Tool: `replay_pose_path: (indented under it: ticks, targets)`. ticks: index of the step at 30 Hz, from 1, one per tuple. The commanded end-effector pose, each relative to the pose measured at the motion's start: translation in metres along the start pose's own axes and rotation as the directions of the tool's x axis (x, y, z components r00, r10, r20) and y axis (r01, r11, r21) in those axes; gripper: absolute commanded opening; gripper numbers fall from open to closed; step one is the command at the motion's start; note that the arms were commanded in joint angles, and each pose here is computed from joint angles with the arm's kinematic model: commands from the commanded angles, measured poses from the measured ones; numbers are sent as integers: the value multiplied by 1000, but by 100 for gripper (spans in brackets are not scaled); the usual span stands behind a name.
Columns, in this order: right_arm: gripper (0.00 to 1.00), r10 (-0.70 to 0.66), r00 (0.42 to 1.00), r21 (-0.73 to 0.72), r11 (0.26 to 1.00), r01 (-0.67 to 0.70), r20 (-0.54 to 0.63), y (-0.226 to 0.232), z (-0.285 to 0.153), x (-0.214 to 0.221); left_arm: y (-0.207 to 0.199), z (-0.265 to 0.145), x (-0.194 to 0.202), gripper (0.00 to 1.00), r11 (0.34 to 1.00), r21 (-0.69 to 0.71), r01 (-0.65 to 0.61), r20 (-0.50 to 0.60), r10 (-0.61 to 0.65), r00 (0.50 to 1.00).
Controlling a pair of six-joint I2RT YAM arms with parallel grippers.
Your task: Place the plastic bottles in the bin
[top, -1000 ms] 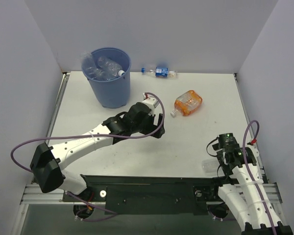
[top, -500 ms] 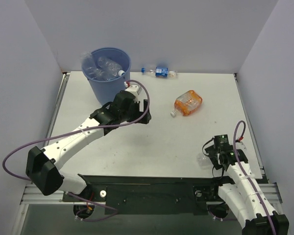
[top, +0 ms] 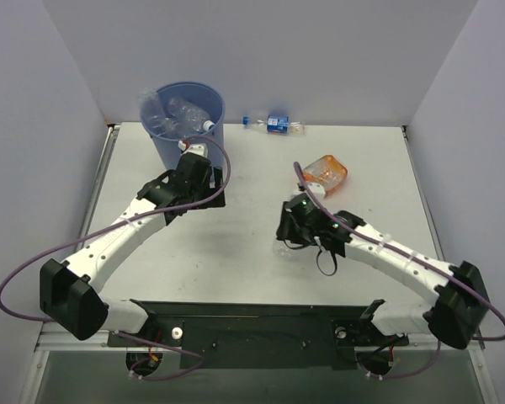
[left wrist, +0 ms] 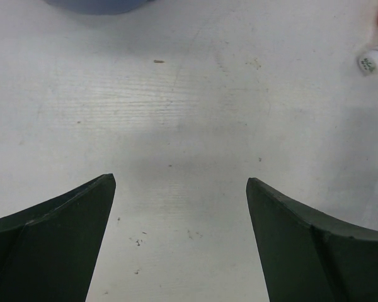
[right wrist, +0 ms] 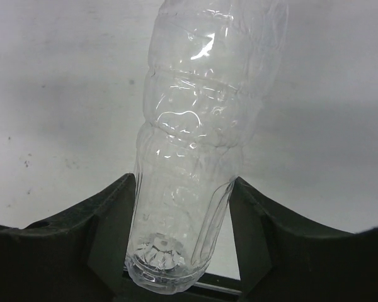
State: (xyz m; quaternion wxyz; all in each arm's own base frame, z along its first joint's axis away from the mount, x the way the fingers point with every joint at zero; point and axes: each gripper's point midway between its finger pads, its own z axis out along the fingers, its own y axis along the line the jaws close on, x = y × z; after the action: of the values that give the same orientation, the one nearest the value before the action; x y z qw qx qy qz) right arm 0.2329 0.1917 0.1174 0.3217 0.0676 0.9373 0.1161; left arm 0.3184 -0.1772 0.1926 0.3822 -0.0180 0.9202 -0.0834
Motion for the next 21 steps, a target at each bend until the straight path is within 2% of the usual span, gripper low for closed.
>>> replay_pose_path:
  ticks: [1,4,6,10,13,17,18,21]
  targets:
    - [50,-193,980,-104,977,187,-54,52,22,6,19,-24,-18,97,996,-59,61,66,-58,996]
    - [55,-220,972,-153,966,206,-81,74,34,12,30,-29,-18,97,993,-82,85,88,-78,993]
    - [63,-226,967,-177,963,204,-114,82,43,20,33,-31,-17,97,988,-80,133,89,-126,988]
    - [81,-254,956,-190,956,225,-148,89,51,33,26,-24,-4,97,986,-52,159,11,-159,987]
    - [87,-249,959,-175,959,224,-134,85,48,30,16,-15,5,97,981,-34,193,-40,-194,980]
    - [90,-230,972,-97,969,226,-37,59,31,5,-7,-2,17,97,973,22,231,-97,-228,969]
    - [90,-211,977,-82,974,212,22,52,19,-11,-13,2,18,97,971,28,236,-100,-232,967]
    - [91,-150,984,30,989,147,97,2,3,-33,-39,5,27,97,967,66,246,-123,-236,964]
